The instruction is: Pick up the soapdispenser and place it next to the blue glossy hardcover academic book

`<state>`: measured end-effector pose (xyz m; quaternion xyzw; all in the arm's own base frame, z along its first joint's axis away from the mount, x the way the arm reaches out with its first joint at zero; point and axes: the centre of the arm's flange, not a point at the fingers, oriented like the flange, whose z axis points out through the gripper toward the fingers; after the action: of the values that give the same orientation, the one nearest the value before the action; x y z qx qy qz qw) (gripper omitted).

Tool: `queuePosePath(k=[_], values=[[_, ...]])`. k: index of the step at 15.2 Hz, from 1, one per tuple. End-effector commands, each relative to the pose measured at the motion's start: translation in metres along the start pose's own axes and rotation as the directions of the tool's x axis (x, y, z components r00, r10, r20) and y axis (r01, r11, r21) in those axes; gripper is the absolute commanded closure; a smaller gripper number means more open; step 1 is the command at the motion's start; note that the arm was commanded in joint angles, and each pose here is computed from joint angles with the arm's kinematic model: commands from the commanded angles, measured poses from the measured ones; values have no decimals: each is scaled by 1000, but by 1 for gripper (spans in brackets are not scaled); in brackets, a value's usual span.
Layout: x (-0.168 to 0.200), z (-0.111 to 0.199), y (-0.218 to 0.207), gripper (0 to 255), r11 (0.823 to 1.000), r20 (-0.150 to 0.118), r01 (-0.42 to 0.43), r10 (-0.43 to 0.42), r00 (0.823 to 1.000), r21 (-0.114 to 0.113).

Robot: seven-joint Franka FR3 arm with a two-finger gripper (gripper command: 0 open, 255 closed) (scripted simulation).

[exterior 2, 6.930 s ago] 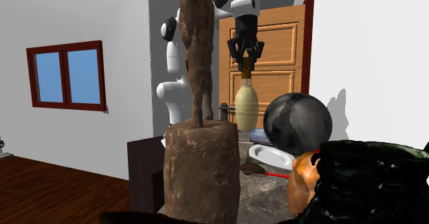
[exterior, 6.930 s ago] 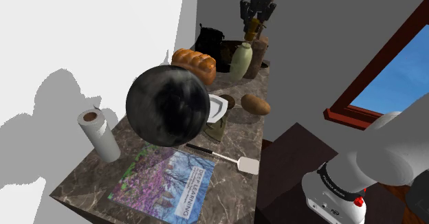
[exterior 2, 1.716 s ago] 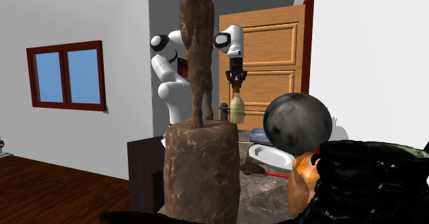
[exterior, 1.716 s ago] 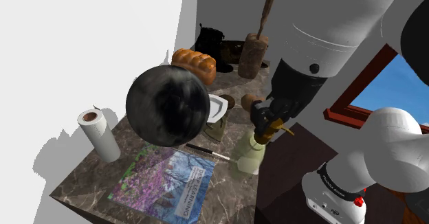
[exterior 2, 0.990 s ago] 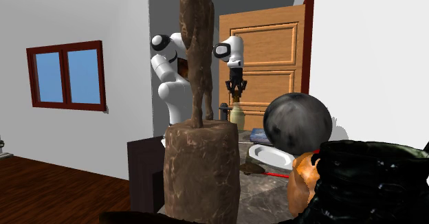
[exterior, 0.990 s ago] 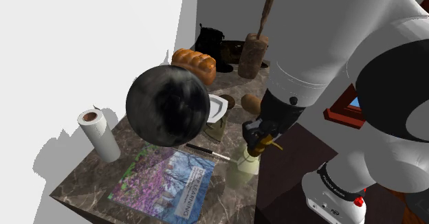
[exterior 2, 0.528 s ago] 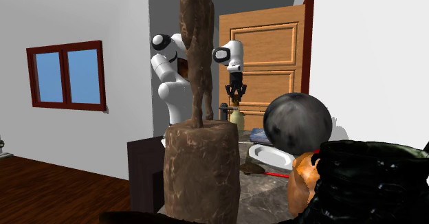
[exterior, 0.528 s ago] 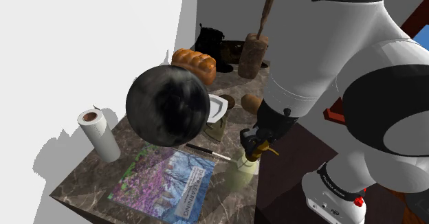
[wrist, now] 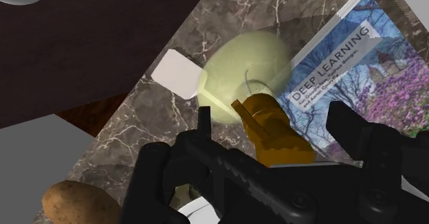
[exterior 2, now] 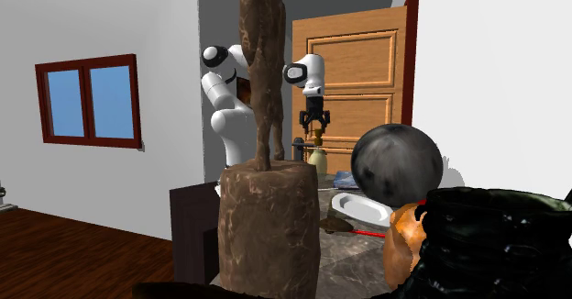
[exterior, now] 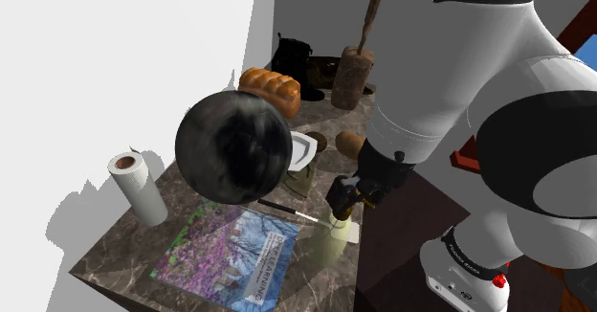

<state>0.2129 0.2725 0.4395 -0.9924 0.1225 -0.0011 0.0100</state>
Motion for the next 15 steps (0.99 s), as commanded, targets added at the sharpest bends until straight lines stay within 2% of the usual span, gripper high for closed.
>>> queuePosePath(k=[1,3,7,15], values=[[0,0,0,0,1000,0,0,0,1000,0],[0,0,0,0,1000,0,0,0,1000,0],[0,-50,0,0,1000,0,0,0,1000,0],[0,-50,0,0,1000,0,0,0,1000,0]])
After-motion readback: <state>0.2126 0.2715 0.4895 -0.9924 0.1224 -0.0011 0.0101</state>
